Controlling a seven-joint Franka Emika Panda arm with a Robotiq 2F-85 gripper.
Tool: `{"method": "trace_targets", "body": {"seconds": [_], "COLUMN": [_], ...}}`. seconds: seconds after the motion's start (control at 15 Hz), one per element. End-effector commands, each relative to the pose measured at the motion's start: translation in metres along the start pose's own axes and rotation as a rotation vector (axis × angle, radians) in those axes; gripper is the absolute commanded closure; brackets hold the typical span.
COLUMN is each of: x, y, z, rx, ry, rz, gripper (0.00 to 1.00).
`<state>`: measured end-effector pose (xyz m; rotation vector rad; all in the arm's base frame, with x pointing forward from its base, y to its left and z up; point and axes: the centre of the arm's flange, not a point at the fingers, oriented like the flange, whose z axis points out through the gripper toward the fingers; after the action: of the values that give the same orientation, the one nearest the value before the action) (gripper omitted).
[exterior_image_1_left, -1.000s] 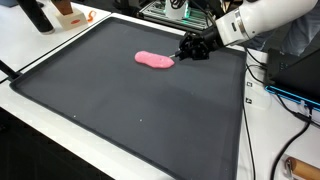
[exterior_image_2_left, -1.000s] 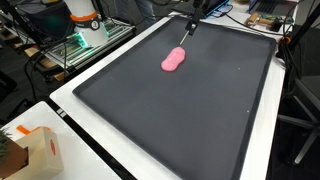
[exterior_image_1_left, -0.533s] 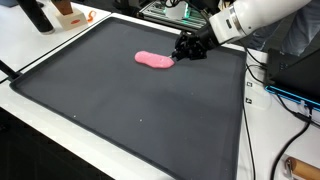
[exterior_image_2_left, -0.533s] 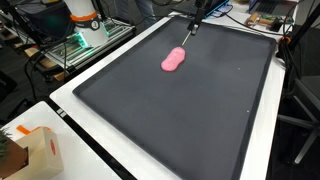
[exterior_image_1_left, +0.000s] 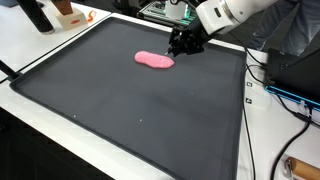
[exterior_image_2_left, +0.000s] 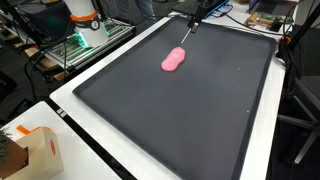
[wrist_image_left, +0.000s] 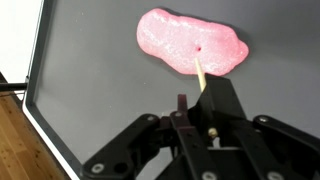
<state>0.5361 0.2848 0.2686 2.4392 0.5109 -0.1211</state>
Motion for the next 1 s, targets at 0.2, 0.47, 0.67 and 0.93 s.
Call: {"method": "trace_targets", "body": {"seconds": [0.2,0.47,0.67,0.93], "x": [-0.023,-0.034,-0.045,-0.061], "y": [0.036,0.057,0.073,0.095], "z": [-0.001,-0.005,-0.010,-0.017], "rx": [0.114,0.164,0.202,0.257], "ry": [-0.038,-0.040,-0.032,0.008], "rz": [-0.016,-0.021,-0.021,-0.026], "gripper": [0.94,0.94,0.94,0.94]}}
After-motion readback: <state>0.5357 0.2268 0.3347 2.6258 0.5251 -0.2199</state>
